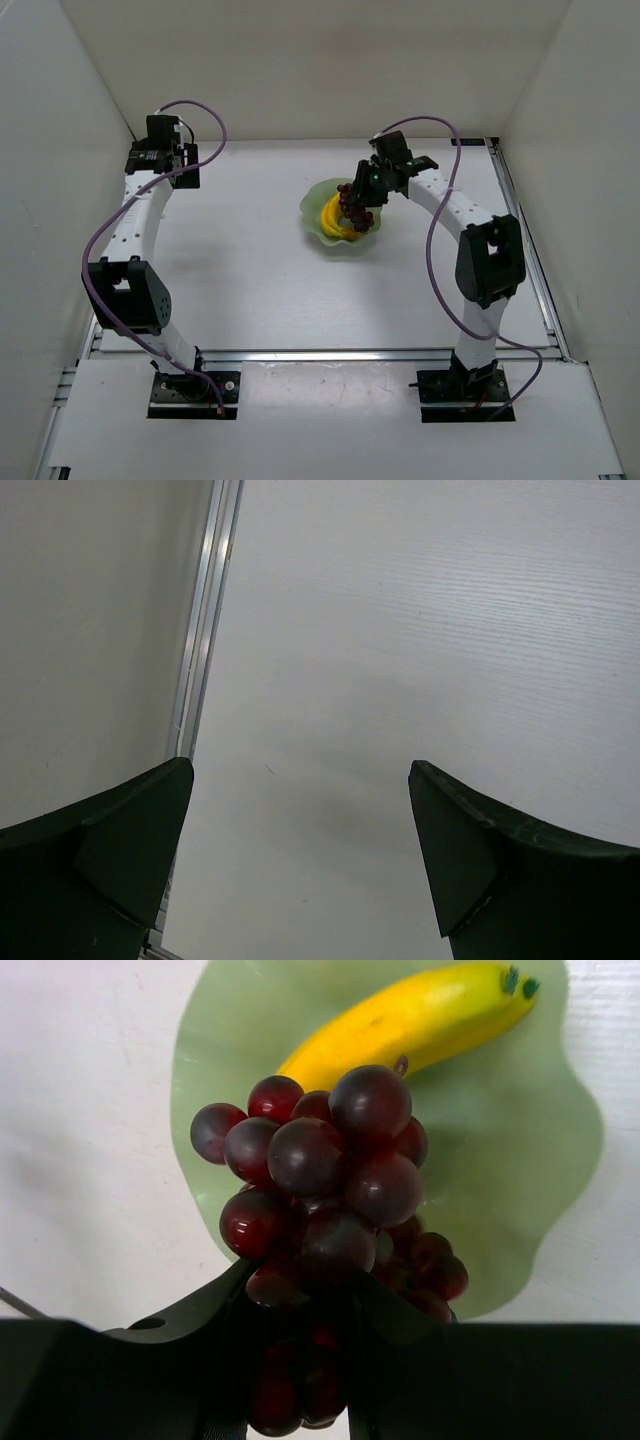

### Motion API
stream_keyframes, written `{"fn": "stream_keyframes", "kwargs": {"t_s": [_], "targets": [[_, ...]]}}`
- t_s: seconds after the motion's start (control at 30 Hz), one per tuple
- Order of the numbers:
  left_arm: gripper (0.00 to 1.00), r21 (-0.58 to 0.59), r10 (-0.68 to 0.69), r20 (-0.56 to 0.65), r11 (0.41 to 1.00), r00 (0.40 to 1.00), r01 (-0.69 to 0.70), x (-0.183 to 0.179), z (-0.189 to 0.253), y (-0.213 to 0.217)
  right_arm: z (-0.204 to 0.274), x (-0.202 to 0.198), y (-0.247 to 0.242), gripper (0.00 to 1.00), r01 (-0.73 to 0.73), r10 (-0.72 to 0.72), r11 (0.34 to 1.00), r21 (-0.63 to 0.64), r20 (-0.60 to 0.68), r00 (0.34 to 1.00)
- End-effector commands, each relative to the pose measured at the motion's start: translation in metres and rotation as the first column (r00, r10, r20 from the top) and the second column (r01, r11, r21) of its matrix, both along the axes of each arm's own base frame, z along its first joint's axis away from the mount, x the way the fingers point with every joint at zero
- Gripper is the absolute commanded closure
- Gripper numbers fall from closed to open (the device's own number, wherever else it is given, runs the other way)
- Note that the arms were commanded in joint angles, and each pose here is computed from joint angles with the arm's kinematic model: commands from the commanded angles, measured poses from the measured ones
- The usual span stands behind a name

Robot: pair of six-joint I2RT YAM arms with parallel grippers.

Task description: Place and organize the fake fruits in the fruit bowl

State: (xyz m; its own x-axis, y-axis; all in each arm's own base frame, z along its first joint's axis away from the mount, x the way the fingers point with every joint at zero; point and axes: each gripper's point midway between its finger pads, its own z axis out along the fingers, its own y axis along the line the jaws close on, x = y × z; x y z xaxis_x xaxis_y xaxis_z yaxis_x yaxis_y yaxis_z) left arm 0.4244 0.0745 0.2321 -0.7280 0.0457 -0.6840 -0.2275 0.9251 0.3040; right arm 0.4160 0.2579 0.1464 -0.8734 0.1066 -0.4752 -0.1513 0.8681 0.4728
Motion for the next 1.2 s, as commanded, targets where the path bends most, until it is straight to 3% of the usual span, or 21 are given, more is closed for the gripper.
{"fn": "stream_keyframes", "kwargs": {"t_s": [0.0, 0.07, 0.1, 0.17, 0.23, 0.27, 0.4, 0.53, 0.67, 0.77, 0.93, 1.17], "targets": [[0.0, -0.016, 0.004, 0.059, 1.0, 0.998, -0.003, -0.009, 0.021, 0.0, 0.02, 0.007, 0.011, 0.89, -0.011, 0.01, 0.998, 0.069, 0.023, 1.0], [0.0, -0.016, 0.004, 0.05, 1.0, 0.999, -0.003, -0.01, 0.017, 0.0, 0.013, 0.008, 0.01, 0.75, -0.004, 0.003, 0.998, 0.057, 0.015, 1.0], [0.0, -0.016, 0.004, 0.05, 1.0, 0.999, -0.003, -0.01, 0.017, 0.0, 0.005, 0.007, 0.009, 0.47, 0.004, -0.004, 0.999, 0.053, -0.008, 1.0], [0.0, -0.016, 0.013, 0.05, 1.0, 0.999, -0.012, -0.011, 0.017, 0.004, 0.006, 0.005, 0.008, 0.15, -0.004, 0.004, 0.999, 0.049, -0.001, 1.0], [0.0, -0.016, 0.013, 0.05, 1.0, 0.999, -0.012, -0.011, 0.017, 0.004, 0.016, 0.005, 0.005, 0.03, -0.008, 0.007, 0.999, 0.043, 0.031, 0.999], [0.0, -0.028, 0.013, 0.053, 1.0, 0.998, -0.011, -0.01, 0.017, 0.002, 0.039, 0.002, 0.005, 0.0, -0.019, 0.017, 1.0, 0.017, 0.111, 0.994], [0.0, -0.028, 0.031, 0.053, 0.999, 0.998, -0.03, -0.012, 0.017, 0.01, 0.101, -0.004, -0.011, 0.0, 0.002, -0.008, 1.0, 0.021, 0.268, 0.963], [0.0, -0.044, 0.062, 0.059, 0.997, 0.996, -0.06, -0.017, 0.019, 0.02, 0.139, -0.015, -0.072, 0.0, 0.148, -0.14, 0.989, 0.006, 0.357, 0.924], [0.0, -0.1, 0.133, 0.035, 0.987, 0.991, -0.129, -0.029, 0.002, 0.04, 0.114, -0.034, -0.152, 0.0, 0.306, -0.295, 0.952, 0.004, 0.286, 0.912], [0.0, -0.118, 0.163, 0.015, 0.98, 0.986, -0.16, -0.038, -0.007, 0.049, 0.068, -0.058, -0.219, 0.0, 0.453, -0.442, 0.891, -0.032, 0.167, 0.881], [0.0, -0.158, 0.207, -0.001, 0.966, 0.978, -0.204, -0.052, -0.019, 0.055, 0.011, -0.095, -0.246, 0.0, 0.511, -0.51, 0.856, -0.081, 0.031, 0.86], [0.0, -0.208, 0.21, -0.012, 0.956, 0.978, -0.208, -0.06, -0.026, 0.057, -0.003, -0.104, -0.257, 0.0, 0.54, -0.542, 0.836, -0.102, 0.002, 0.84]]}}
